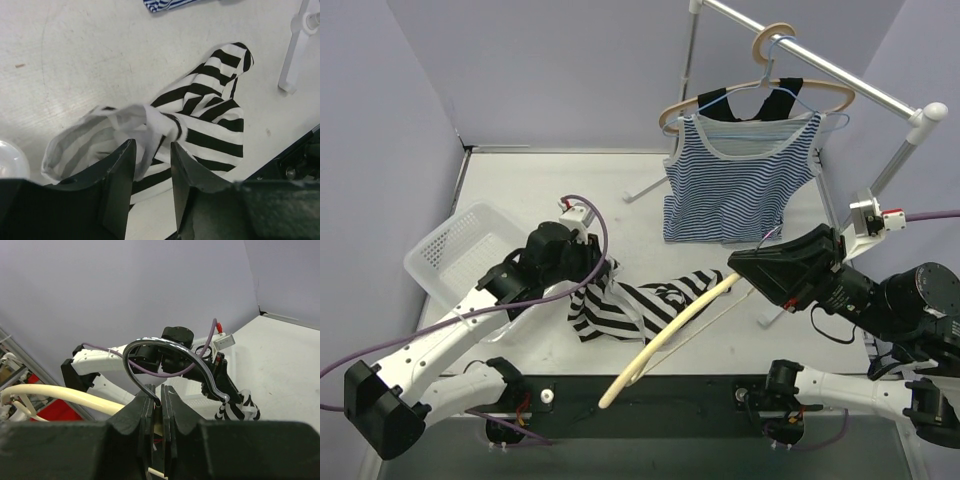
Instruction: Remove the tank top from the hanger
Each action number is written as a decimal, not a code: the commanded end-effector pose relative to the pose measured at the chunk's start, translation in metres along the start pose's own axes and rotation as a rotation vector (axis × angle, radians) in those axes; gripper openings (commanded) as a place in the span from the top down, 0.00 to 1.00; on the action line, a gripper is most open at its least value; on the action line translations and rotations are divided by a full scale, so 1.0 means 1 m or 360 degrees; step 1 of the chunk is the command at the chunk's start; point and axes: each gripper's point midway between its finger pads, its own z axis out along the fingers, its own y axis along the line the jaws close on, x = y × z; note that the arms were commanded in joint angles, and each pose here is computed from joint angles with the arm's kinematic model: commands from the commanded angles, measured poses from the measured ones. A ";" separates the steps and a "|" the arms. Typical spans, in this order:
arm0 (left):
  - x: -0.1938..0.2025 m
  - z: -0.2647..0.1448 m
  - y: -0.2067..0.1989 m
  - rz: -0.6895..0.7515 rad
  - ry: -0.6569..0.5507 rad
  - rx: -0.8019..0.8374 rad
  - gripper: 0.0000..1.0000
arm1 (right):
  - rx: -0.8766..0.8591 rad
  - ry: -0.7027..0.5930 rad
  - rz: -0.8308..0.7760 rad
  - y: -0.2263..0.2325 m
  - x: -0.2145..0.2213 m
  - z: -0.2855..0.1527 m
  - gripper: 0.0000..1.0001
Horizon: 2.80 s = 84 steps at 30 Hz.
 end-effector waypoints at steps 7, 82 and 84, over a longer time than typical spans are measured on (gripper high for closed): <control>0.015 0.024 0.010 0.0320 0.0249 -0.0125 0.03 | 0.0075 -0.0099 -0.0147 -0.008 -0.027 -0.022 1.00; -0.077 -0.186 0.247 -0.0775 -0.0560 -0.1556 1.00 | -0.0052 0.0376 0.0108 -0.008 0.102 0.075 1.00; -0.065 -0.175 0.254 -0.0839 -0.0529 -0.1549 1.00 | -0.0021 0.0382 0.0107 -0.014 0.108 0.076 1.00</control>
